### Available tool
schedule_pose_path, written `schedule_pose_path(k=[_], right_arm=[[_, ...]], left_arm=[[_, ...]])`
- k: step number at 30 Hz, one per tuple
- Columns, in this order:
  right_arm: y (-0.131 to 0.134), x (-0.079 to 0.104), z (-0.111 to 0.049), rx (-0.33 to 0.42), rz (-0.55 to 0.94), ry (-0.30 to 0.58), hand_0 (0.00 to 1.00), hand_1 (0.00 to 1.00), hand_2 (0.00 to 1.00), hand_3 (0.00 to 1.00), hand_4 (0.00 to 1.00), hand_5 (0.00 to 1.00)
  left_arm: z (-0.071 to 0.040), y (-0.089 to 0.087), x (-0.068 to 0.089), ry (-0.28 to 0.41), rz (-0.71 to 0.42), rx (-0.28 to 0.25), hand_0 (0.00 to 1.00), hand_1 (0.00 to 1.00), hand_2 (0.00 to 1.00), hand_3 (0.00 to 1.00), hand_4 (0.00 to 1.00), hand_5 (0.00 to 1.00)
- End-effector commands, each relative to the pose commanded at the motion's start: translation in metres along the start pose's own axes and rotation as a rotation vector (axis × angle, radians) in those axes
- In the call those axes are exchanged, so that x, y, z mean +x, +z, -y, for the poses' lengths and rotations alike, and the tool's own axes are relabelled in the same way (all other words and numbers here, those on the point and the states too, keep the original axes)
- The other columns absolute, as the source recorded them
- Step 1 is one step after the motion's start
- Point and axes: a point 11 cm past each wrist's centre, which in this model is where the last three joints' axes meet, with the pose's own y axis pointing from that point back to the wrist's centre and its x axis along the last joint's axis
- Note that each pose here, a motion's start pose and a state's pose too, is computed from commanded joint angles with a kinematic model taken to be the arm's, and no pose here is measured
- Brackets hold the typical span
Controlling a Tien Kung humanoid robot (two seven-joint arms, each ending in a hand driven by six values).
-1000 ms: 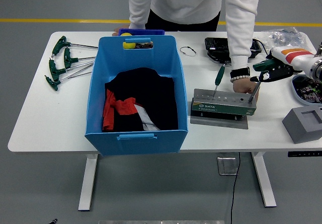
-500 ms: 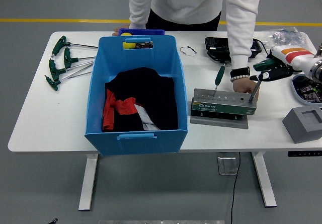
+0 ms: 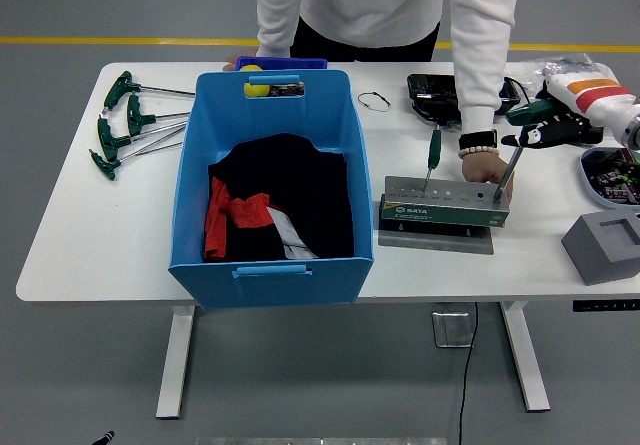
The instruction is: Lift tool from toolbox,place it in box,lift tool from toolbox,place it in box
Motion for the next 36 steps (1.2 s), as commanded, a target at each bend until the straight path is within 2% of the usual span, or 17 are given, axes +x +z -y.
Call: schedule_pose_path(k=[11,12,17,18,29,30,35,36], right_arm=[[-0.002,0.012,-0.002,0.018,0.014,0.039,0.042,0.002,0.002,0.002,0.998,0.643],[-0.002,0.012,-0.003,0.017,0.013,0.041,0.039,0.002,0.002,0.002,0.998,0.716],[-0.002,0.017,-0.004,0.018,0.018,0.051,0.039,0.002,0.002,0.002,0.998,0.716],[-0.002,0.018,-0.004,0.018,0.019,0.052,0.038,0.002,0.002,0.002,0.998,0.689],[-0.003,0.027,-0.008,0.019,0.032,0.076,0.038,0.002,0.002,0.002,0.979,0.671],[-0.003,0.027,-0.009,0.018,0.034,0.077,0.040,0.002,0.006,0.002,0.878,0.658],[-0.003,0.030,-0.010,0.011,0.053,0.086,0.040,0.002,0.006,0.002,0.878,0.658],[-0.003,0.031,-0.011,0.010,0.060,0.088,0.054,0.002,0.007,0.002,0.815,0.649]], left_arm=[[0.000,0.002,0.001,0.003,0.001,-0.001,0.911,0.939,0.931,0.656,0.767,0.553],[0.000,0.002,0.002,0.003,0.001,-0.001,0.910,0.940,0.929,0.656,0.768,0.555],[0.000,0.001,0.002,0.005,0.002,0.002,0.910,0.940,0.929,0.656,0.768,0.555],[0.000,0.001,0.002,0.005,0.002,0.003,0.910,0.938,0.929,0.655,0.768,0.555],[0.000,0.002,0.002,0.005,0.001,0.005,0.910,0.939,0.929,0.656,0.768,0.555],[0.000,0.002,0.002,0.005,0.002,0.005,0.909,0.938,0.929,0.654,0.768,0.556],[0.000,0.002,0.002,0.005,0.002,0.005,0.909,0.938,0.929,0.654,0.768,0.556],[0.000,0.002,0.002,0.006,0.002,0.006,0.909,0.938,0.929,0.653,0.768,0.556]])
